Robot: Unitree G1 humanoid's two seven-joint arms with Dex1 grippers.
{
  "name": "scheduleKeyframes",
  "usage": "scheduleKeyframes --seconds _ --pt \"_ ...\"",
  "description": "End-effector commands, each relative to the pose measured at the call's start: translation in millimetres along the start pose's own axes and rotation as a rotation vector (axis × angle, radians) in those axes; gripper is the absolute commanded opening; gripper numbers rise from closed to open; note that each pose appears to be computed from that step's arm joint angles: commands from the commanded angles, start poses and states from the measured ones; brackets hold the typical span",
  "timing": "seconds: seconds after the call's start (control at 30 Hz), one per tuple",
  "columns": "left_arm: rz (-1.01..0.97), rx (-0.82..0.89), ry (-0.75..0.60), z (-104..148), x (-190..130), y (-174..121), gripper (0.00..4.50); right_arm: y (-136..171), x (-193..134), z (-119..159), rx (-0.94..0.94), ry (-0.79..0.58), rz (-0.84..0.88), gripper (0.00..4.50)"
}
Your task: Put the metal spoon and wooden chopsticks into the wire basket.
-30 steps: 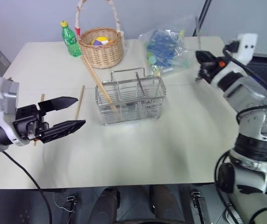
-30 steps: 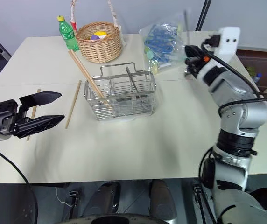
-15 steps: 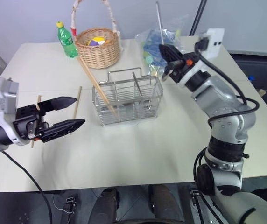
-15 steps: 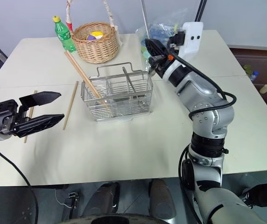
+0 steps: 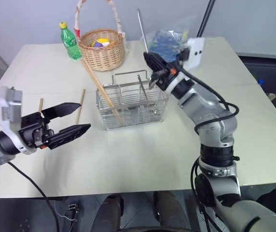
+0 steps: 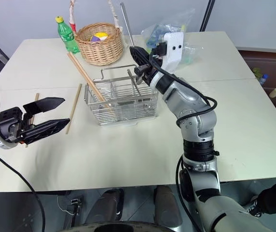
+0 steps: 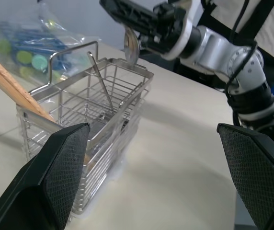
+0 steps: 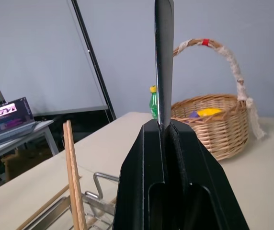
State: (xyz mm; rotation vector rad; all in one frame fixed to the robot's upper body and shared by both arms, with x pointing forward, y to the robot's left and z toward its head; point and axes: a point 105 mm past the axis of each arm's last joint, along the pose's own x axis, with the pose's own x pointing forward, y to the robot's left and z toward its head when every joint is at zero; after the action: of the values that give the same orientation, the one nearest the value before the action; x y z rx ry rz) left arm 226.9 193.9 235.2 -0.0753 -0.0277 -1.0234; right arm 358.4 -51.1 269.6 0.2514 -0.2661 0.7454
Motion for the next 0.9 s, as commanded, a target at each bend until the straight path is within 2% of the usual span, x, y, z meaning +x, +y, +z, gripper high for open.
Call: scheduleKeyframes --seconds 0.03,0.23,0.33,0.53,0.57,0.9 --pt "0.005 0.052 -0.025 7 2 -3 4.50 4 2 5 -0.017 -0.040 0.018 0.06" --pt "0.015 0.055 -0.037 10 2 -3 4.50 -1 -1 -2 -0.009 -0.033 -0.004 0.06" --pt "0.018 0.056 -0.038 11 2 -2 4.50 -3 -2 -2 -0.011 -0.035 -0.019 1.03" --pt "0.026 0.055 -0.039 11 1 0 4.50 -3 -3 0 -0.025 -0.039 -0.024 4.13" --pt "0.026 0.055 -0.039 11 1 1 4.50 -3 -3 0 -0.026 -0.040 -0.024 4.47" --pt "0.062 0.064 -0.058 14 0 6 4.50 -4 -12 11 -0.090 -0.024 0.002 4.47"
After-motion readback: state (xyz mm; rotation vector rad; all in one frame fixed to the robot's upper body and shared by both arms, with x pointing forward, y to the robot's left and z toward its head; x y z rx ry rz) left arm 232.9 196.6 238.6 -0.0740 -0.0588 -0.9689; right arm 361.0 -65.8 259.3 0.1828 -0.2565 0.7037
